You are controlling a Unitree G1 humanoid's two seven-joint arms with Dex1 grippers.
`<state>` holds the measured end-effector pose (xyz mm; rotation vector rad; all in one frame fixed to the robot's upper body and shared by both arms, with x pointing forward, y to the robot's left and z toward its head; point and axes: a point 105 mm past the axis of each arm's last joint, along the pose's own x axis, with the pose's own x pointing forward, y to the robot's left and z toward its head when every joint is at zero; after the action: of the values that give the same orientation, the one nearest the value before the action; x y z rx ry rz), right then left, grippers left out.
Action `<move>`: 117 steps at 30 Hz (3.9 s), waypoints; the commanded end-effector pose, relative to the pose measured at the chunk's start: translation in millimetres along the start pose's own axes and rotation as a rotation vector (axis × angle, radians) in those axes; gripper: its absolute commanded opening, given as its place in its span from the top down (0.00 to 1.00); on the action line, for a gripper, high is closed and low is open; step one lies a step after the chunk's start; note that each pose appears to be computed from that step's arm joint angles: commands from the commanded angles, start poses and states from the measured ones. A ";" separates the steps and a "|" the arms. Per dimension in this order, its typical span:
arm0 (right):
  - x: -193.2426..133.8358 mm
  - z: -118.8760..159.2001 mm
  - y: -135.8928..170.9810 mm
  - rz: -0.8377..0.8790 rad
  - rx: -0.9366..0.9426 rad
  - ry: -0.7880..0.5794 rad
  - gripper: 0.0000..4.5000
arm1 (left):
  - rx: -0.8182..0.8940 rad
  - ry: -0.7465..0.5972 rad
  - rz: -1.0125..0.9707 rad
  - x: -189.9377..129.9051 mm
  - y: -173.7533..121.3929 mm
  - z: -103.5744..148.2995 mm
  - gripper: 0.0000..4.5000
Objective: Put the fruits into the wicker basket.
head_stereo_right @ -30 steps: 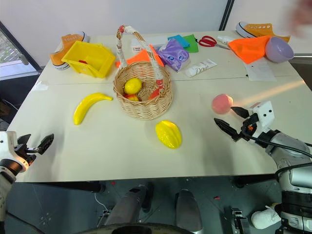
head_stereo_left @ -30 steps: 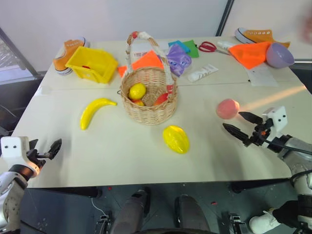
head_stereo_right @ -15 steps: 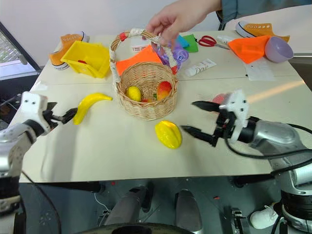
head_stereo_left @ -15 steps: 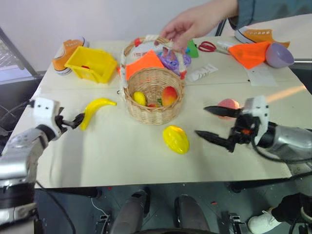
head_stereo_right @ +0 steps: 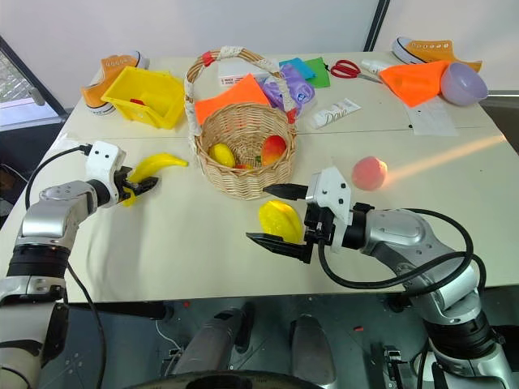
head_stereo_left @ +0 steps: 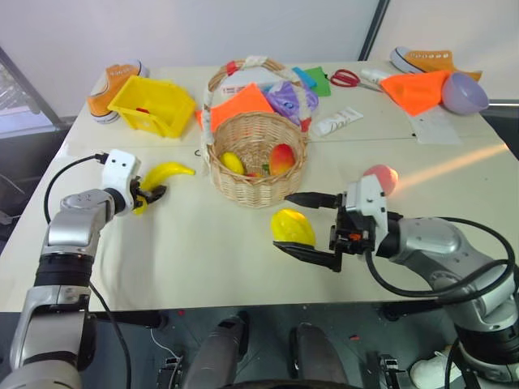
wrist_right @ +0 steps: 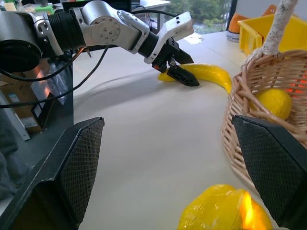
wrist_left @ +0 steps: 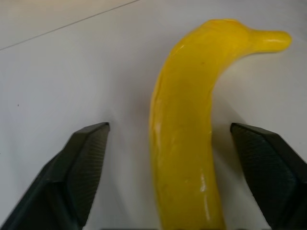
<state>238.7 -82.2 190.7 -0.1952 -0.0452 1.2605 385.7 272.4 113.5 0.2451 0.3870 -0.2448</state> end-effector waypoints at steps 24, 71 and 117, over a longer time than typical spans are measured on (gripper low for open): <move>-24.2 15.5 -42.3 -0.122 -0.149 0.014 0.00 | 0.141 -0.373 -0.414 -50.8 -142.1 126.7 0.84; 12.7 21.0 -40.6 -0.154 -0.110 -0.003 0.98 | 0.226 -0.409 -0.707 -124.9 -138.0 61.2 0.17; -144.1 -109.2 -181.8 -0.989 -0.018 0.460 0.01 | 0.242 -0.546 -0.891 -110.9 -228.0 78.7 0.17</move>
<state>381.3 -287.7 136.6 -0.4215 0.1916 0.2043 251.9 57.0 177.5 0.2008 -0.0588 -1.2095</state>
